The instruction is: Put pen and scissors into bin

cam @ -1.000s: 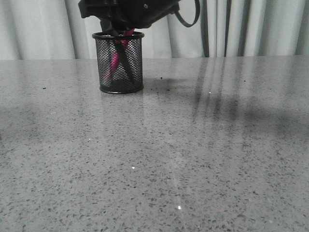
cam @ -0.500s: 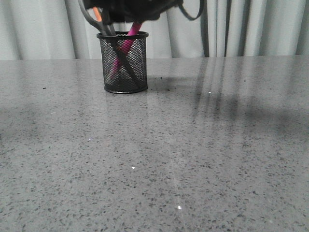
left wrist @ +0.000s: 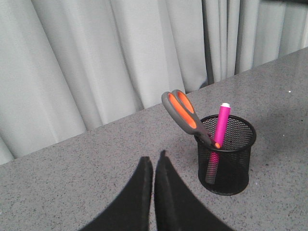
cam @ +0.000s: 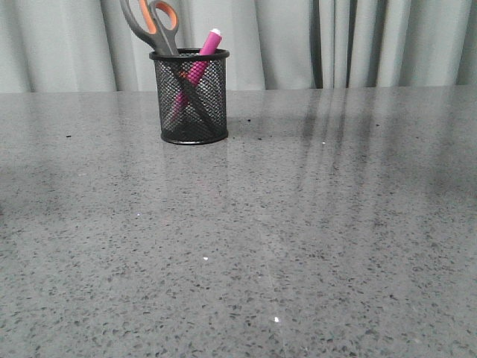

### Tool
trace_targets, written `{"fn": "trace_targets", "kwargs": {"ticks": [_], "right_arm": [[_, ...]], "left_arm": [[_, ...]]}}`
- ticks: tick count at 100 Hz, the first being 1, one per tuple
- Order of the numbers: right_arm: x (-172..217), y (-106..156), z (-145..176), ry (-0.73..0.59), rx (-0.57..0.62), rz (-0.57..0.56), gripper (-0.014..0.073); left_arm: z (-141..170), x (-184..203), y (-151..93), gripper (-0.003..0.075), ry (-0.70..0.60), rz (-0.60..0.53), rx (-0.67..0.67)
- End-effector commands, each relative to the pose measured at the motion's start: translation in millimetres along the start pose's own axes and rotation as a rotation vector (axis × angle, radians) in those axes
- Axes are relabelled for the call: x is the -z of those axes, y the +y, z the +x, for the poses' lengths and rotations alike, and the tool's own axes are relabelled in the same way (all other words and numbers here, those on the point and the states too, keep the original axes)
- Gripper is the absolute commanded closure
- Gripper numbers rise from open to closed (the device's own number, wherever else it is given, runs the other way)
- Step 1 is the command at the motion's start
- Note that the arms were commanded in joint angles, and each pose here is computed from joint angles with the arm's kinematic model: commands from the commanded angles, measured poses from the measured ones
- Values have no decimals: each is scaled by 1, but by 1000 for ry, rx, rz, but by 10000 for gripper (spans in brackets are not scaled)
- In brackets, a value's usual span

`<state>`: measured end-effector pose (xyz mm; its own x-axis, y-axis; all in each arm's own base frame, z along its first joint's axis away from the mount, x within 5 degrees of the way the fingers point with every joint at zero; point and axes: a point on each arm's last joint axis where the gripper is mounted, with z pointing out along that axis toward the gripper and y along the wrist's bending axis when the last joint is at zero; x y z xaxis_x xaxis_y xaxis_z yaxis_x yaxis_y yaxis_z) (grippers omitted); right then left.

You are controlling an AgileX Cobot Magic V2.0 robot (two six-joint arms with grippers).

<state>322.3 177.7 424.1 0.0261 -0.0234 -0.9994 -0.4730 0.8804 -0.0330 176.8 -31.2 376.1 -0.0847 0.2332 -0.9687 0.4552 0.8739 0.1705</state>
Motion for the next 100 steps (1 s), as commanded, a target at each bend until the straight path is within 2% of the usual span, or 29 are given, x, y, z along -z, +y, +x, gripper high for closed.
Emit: {"fn": "trace_targets", "kwargs": {"ticks": [1, 14, 31, 47, 57, 71, 85, 100], "right_arm": [[36, -16, -46, -95, 26, 33, 670], [70, -33, -48, -54, 46, 74, 670], [128, -43, -27, -116, 85, 174, 670], [184, -39, 22, -136, 91, 227, 670], [212, -34, 62, -109, 91, 238, 671], [249, -28, 104, -142, 95, 264, 671], [278, -24, 133, -192, 87, 279, 671], [295, -21, 148, -243, 87, 283, 671]], "left_arm": [[-11, 5, 2, 739, -50, -25, 20], [-2, 7, 1, 740, -42, -63, 38], [36, 23, -3, 739, -41, -218, 122], [73, 43, -17, 739, -51, -303, 161], [90, 55, -26, 739, -81, -338, 192], [109, 71, -38, 739, -143, -367, 208], [122, 86, -46, 739, -233, -412, 244], [130, 95, -51, 739, -299, -441, 268]]}}
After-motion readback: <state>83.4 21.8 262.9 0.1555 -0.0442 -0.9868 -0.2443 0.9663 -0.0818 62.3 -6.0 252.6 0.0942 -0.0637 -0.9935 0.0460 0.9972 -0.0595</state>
